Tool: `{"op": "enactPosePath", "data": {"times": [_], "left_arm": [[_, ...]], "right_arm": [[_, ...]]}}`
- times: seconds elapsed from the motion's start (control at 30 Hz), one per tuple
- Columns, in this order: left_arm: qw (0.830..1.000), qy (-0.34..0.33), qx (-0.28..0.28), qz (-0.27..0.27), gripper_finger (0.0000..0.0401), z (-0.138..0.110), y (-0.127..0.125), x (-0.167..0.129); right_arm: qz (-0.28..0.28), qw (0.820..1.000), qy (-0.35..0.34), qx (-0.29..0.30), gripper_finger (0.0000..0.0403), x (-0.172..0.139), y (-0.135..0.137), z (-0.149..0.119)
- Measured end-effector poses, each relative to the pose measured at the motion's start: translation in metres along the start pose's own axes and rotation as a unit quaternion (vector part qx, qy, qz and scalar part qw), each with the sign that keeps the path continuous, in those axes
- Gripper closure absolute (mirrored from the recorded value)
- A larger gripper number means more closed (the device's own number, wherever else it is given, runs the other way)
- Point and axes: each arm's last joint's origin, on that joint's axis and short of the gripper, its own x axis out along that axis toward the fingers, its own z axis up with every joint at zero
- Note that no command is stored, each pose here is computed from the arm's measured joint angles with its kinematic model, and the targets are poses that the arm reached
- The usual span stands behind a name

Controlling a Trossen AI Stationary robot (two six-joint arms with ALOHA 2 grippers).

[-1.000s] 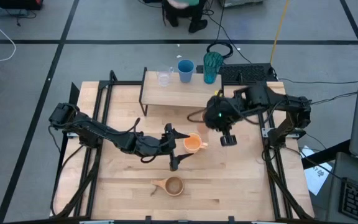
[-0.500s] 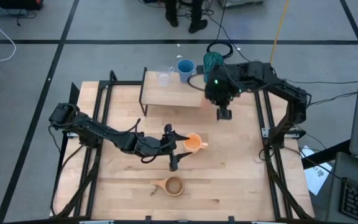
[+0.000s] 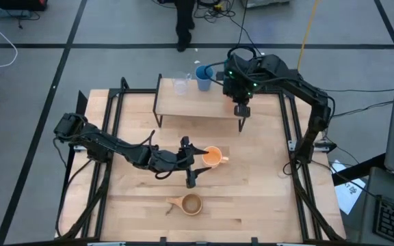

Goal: Stack small to large cups/mugs on shelf
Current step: Put the orange cup on the shelf, then put the light orange mug on the shelf

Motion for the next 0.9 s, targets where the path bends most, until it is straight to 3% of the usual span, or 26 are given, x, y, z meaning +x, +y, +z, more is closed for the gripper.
{"op": "enactPosePath", "data": {"times": [0.53, 0.9], "left_arm": [[1.000, 0.017, 0.007, -0.001, 0.0140, -0.004, 0.000, 0.000], [1.000, 0.017, 0.006, -0.004, 0.0144, -0.004, -0.001, 0.000]], "right_arm": [[0.019, 1.000, 0.013, -0.005, 0.0401, 0.014, -0.007, 0.005], [0.017, 1.000, 0.014, 0.007, 0.0354, 0.014, -0.013, 0.003]]}}
